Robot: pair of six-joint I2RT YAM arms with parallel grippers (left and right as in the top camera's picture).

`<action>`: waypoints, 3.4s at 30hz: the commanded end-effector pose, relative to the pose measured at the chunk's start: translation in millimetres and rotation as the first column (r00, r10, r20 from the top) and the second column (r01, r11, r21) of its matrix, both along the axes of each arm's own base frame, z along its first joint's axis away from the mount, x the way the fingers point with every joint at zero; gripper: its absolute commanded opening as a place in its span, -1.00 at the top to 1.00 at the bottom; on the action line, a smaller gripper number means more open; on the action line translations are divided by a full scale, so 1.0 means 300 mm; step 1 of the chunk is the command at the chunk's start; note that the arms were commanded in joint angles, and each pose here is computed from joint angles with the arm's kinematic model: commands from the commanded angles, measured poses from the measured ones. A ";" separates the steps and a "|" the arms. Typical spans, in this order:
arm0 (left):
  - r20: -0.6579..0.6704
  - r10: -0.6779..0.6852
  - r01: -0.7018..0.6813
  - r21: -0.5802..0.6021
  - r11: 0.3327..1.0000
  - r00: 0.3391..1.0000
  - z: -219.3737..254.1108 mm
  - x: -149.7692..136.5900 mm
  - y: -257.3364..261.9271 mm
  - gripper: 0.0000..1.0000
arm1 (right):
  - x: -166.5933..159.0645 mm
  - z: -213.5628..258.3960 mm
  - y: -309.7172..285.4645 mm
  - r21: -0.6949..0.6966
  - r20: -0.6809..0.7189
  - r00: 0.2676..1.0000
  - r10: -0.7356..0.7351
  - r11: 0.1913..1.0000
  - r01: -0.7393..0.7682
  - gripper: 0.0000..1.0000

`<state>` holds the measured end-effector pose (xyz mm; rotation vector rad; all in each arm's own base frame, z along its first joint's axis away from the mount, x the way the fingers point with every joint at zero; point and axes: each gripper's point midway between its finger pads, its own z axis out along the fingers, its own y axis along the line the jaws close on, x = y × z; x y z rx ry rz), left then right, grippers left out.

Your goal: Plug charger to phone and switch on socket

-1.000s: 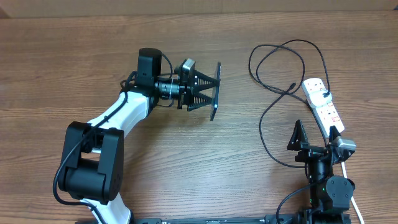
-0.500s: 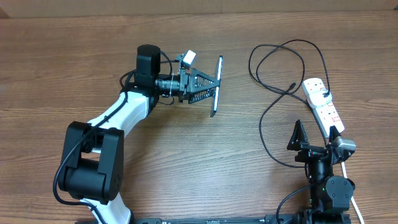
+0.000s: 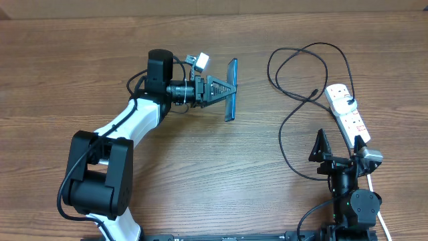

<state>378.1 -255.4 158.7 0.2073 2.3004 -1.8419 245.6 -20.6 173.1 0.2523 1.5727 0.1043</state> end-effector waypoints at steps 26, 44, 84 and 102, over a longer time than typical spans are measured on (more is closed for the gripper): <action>-0.354 0.114 -0.086 0.094 0.992 0.928 -0.087 -0.023 0.019 0.69 | 0.000 -0.007 0.002 -0.005 0.002 1.000 0.005 1.000 -0.005 -1.00; -0.386 0.086 -0.065 0.067 0.996 0.919 -0.072 -0.038 0.013 0.67 | -0.156 -0.003 0.449 0.373 0.042 0.665 0.746 0.605 -0.703 -0.99; -0.429 0.082 -0.064 0.057 0.996 0.899 -0.066 -0.045 0.011 0.59 | -0.023 -0.007 0.900 0.240 -0.342 0.436 0.832 0.527 -0.815 -0.96; -0.432 0.083 -0.065 0.058 0.996 0.898 -0.066 -0.045 0.011 0.58 | 0.251 -0.055 0.859 0.097 -0.267 0.731 0.628 0.773 -0.627 -0.72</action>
